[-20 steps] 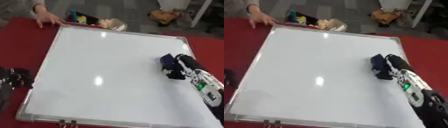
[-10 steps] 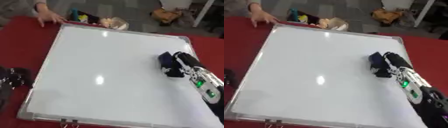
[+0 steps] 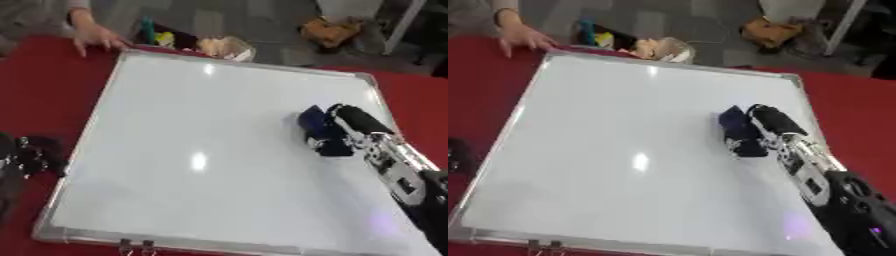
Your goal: Wipe the whiteboard clean with a brush.
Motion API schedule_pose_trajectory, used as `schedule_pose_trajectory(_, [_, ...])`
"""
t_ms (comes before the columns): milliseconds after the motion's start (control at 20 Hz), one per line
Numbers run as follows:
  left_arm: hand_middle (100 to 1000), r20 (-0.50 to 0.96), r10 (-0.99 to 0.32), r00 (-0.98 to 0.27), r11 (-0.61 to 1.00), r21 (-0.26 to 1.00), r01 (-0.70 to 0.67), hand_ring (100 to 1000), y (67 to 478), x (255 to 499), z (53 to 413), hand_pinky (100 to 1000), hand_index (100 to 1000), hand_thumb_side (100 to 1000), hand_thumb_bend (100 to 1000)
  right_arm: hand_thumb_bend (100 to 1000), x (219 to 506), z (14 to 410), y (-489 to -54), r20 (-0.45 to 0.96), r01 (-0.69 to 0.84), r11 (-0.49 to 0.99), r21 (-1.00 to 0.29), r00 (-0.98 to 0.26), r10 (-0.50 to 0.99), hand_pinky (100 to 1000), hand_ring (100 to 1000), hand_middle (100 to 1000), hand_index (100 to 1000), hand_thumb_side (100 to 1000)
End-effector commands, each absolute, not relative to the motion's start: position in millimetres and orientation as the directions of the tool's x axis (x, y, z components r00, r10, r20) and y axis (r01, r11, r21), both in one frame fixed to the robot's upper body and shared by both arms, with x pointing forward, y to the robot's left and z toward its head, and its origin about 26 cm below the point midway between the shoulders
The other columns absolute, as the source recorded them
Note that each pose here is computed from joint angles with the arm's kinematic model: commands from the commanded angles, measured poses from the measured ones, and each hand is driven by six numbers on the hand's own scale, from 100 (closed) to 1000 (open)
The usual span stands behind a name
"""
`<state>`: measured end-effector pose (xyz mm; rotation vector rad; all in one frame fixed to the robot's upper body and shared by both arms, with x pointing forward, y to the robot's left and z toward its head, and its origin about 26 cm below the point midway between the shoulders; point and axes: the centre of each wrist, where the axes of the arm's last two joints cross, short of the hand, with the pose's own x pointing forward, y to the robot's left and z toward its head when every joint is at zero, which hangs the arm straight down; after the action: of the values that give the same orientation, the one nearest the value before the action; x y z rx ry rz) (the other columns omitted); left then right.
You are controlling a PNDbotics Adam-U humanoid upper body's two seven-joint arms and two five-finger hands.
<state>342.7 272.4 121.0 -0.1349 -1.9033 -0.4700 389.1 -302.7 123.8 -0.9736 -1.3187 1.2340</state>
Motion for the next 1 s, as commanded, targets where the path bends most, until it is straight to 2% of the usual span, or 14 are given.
schedule_pose_trajectory(50, [566, 0.904, -0.138, -0.404, 0.909, 0.278, 0.311, 542, 274, 343, 131, 484, 654, 914, 720, 100, 386, 127, -289, 0.131, -0.095, 0.114, -0.989, -0.196, 0.972, 653, 601, 556, 444, 445])
schedule_pose_trajectory(600, [566, 0.905, -0.139, -0.403, 0.908, 0.278, 0.313, 542, 274, 343, 130, 484, 654, 915, 719, 100, 377, 134, -274, 0.103, -0.093, 0.081, -0.992, -0.270, 0.957, 653, 602, 555, 444, 443])
schedule_pose_trajectory(1000, [566, 0.904, -0.140, -0.404, 0.908, 0.280, 0.311, 541, 274, 343, 131, 484, 654, 915, 719, 100, 377, 129, -282, 0.113, -0.096, 0.093, -0.991, -0.232, 0.966, 652, 603, 556, 444, 443])
